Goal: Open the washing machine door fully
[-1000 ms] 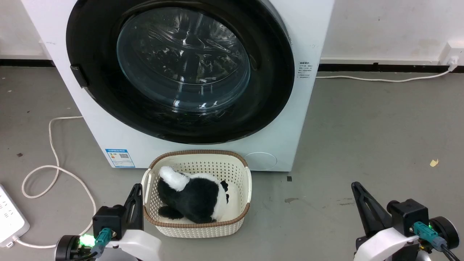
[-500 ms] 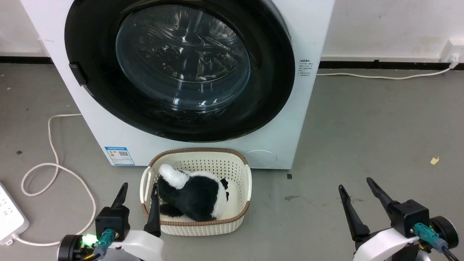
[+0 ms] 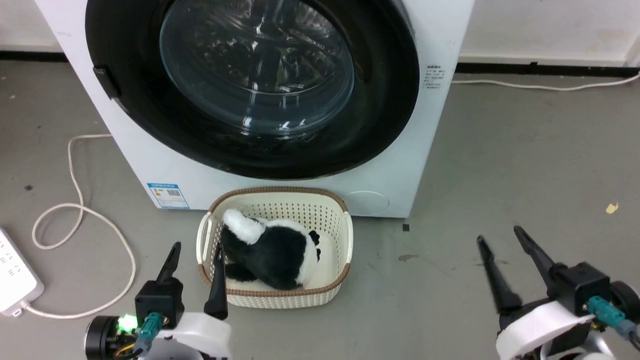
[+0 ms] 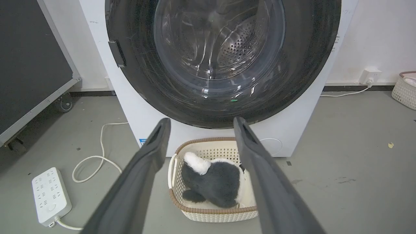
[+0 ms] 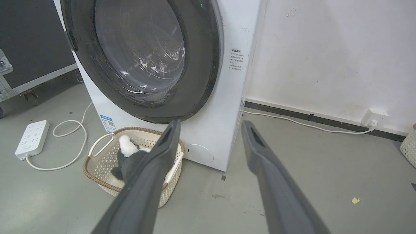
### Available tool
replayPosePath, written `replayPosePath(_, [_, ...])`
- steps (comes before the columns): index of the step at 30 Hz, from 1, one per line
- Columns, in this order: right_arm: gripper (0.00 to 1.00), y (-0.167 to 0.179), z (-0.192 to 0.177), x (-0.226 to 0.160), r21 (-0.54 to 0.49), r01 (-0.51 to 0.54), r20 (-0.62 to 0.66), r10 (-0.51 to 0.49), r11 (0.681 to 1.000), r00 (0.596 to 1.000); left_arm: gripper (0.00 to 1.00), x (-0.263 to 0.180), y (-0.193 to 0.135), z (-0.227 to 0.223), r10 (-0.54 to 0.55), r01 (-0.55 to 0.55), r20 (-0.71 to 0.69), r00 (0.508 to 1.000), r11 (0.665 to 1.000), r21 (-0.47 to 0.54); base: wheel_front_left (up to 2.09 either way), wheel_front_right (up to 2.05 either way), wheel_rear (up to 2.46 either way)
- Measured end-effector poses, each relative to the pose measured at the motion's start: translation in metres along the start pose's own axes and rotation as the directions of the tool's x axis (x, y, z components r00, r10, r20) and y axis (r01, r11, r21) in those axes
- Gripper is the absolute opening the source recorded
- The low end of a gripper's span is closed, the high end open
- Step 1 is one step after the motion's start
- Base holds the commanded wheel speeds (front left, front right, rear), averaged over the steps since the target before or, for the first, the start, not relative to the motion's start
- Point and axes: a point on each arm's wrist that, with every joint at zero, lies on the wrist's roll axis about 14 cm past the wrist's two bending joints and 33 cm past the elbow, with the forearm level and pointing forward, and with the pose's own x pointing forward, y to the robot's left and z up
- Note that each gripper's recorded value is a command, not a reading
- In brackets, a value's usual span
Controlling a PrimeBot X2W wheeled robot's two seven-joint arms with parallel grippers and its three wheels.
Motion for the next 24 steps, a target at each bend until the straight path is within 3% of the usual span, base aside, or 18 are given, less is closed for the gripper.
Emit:
replayPosePath(12, [0.0, -0.004, 0.01, 0.029, 0.071, -0.023, 0.044, 0.02, 0.997, 0.999, 1.0, 0.007, 0.002, -0.001, 0.021, -0.021, 0.01, 1.0, 1.0, -0.012, 0.0, 0.0, 0.0])
replayPosePath(24, [0.0, -0.011, 0.031, 0.073, 0.248, -0.038, 0.076, 0.02, 0.968, 0.997, 1.0, 0.01, 0.008, -0.006, 0.055, -0.055, 0.013, 0.998, 0.998, -0.016, 0.0, 0.0, 0.0])
